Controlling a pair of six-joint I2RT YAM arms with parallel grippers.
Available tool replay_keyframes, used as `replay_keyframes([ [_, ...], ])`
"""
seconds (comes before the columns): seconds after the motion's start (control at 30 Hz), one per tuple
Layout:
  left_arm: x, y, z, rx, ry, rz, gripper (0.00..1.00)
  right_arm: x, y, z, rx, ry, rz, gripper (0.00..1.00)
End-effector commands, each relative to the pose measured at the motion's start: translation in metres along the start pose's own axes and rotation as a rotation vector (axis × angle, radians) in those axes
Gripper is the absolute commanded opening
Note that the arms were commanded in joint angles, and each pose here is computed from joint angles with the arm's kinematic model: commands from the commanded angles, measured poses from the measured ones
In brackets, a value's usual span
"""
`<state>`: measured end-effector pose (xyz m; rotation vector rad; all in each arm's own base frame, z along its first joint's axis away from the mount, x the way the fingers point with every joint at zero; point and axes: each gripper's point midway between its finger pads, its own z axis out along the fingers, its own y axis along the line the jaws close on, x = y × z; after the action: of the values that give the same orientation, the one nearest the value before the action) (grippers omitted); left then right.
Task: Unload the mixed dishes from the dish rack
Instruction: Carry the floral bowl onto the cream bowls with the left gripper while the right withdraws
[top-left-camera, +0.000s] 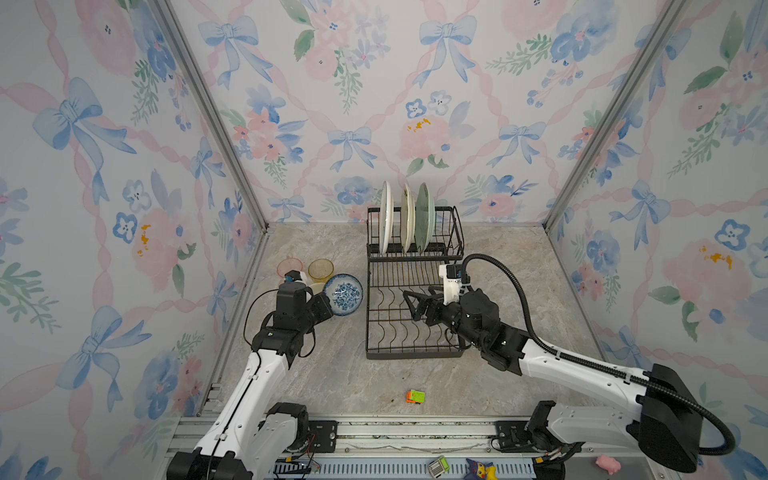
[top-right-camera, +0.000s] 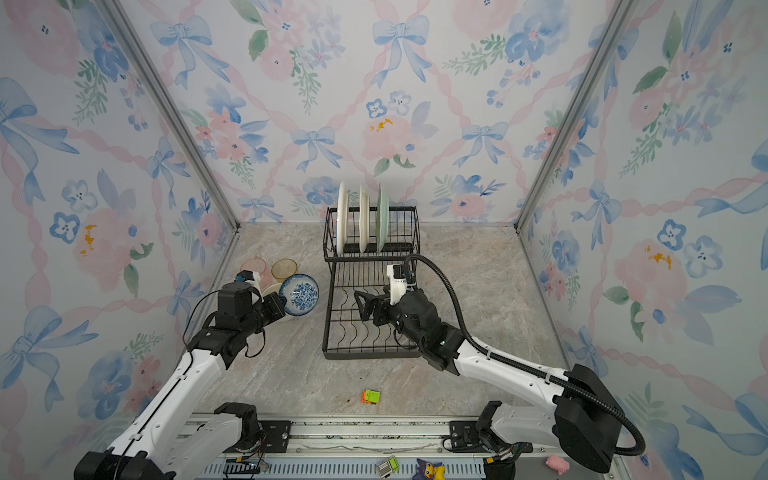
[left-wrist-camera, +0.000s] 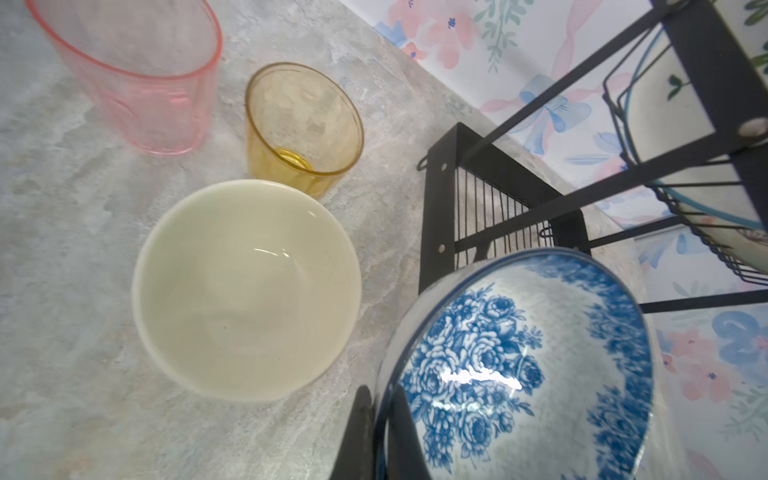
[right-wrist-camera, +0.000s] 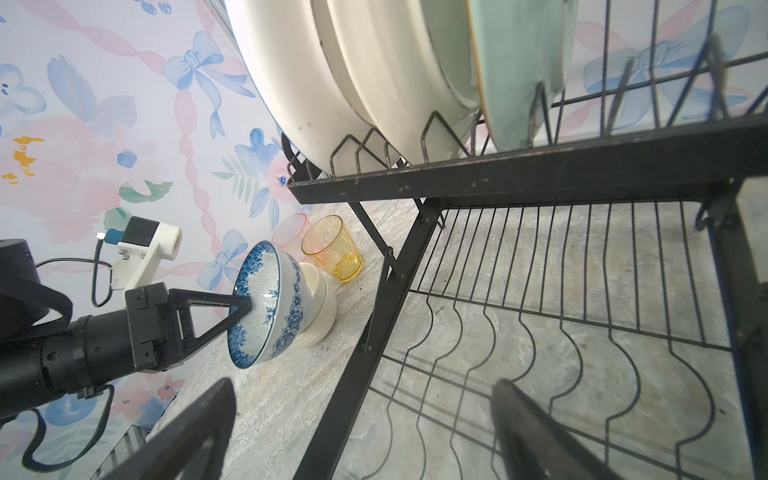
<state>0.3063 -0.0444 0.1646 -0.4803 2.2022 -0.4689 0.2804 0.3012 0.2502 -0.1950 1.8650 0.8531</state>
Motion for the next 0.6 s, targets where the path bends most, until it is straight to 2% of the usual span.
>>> replay_keyframes([
  [0.0,-0.015,0.017,-0.006,-0.076,-0.04,0.025,0.0,-0.012,-0.006,-0.008,0.033,-0.025,-0.046,0.97],
  [0.27,-0.028,0.045,-0.008,-0.185,-0.045,0.021,0.0,-0.015,-0.019,-0.016,0.057,-0.025,-0.045,0.97],
  [0.57,-0.031,0.057,0.001,-0.233,-0.021,0.008,0.0,-0.015,-0.026,-0.014,0.063,-0.013,-0.042,0.97],
])
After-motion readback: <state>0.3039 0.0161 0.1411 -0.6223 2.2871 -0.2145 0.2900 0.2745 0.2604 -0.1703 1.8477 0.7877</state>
